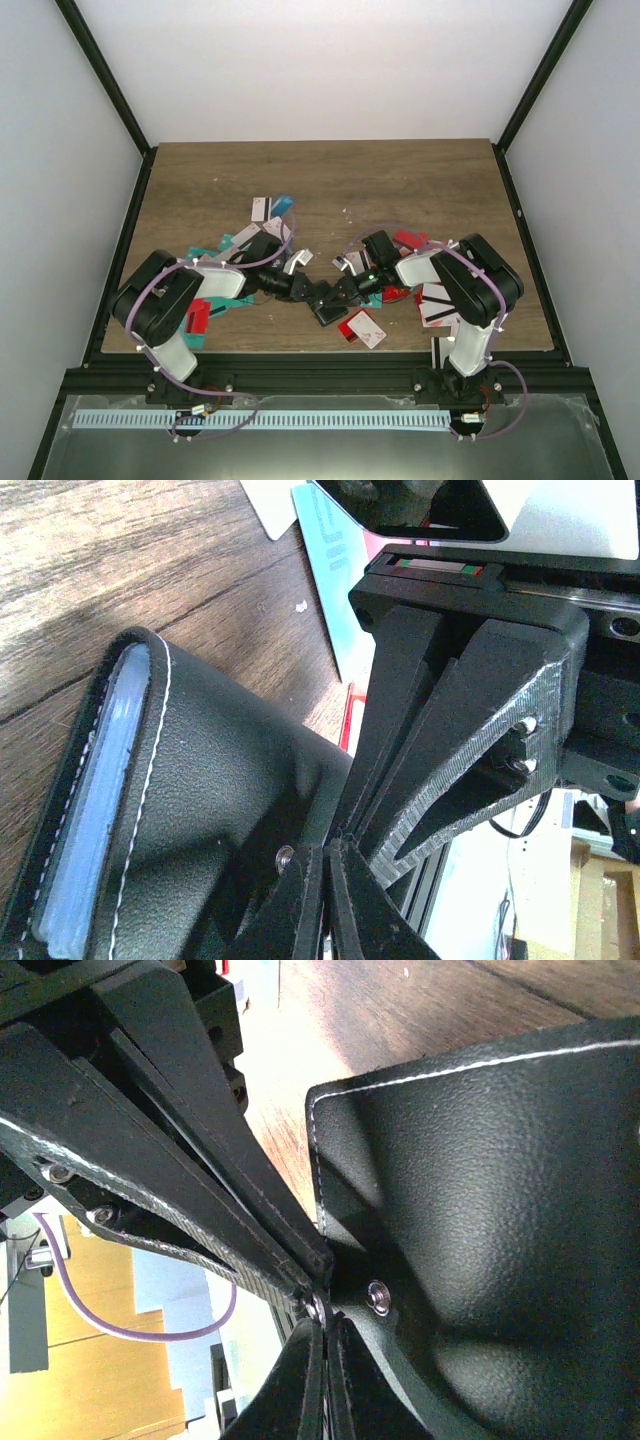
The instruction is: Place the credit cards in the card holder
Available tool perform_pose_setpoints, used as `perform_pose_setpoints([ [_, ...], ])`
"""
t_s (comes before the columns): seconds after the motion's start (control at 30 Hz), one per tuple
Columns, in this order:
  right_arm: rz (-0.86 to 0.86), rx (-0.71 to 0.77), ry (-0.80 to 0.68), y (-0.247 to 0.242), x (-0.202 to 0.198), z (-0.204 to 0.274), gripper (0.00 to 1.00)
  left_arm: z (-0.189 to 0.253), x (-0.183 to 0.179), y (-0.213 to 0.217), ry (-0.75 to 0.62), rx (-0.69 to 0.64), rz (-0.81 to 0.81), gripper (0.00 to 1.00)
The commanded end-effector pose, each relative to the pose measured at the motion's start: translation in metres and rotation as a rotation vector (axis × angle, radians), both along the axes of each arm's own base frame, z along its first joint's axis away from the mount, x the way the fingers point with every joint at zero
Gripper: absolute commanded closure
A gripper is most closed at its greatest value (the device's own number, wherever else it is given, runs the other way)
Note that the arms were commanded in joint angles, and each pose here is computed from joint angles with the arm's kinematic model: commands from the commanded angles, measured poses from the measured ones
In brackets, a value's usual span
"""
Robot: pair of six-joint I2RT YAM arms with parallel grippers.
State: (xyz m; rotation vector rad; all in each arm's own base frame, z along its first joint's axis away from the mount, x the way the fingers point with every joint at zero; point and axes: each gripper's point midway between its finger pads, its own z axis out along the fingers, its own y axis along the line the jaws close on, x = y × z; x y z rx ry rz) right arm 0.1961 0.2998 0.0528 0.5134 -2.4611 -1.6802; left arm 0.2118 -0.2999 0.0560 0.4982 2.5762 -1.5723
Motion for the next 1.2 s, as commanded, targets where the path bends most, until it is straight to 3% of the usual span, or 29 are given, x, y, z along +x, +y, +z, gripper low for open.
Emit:
perform_pose_setpoints([
  [0.0,-0.001,0.017,-0.035,0.004,0.009,0.009,0.99,0.007,0.002,-0.008,-0.036,-0.028,-0.03,0.94],
  [0.1,-0.007,0.014,-0.038,0.004,0.009,0.01,0.99,0.007,0.002,-0.008,-0.038,-0.024,-0.032,0.92],
  [0.17,-0.008,0.011,-0.04,0.004,0.009,0.01,0.99,0.006,0.004,-0.008,-0.045,-0.011,-0.024,0.76],
  [0.3,-0.018,-0.019,-0.033,0.001,0.009,0.006,0.99,0.029,0.021,-0.011,-0.092,0.005,0.024,0.54],
  [0.4,-0.029,-0.042,-0.029,-0.001,0.009,0.005,0.99,0.043,0.042,-0.006,-0.167,0.094,0.071,0.49],
  [0.6,-0.046,-0.075,-0.028,-0.002,0.011,0.009,0.99,0.026,0.05,0.005,-0.169,0.251,0.057,0.52],
  [0.87,-0.063,-0.136,-0.001,-0.005,0.014,0.0,0.99,0.019,0.042,-0.004,-0.147,0.257,-0.031,0.75],
  [1.17,-0.081,-0.207,0.029,-0.009,0.016,-0.014,0.99,-0.01,0.029,0.0,-0.13,0.375,-0.08,0.78],
])
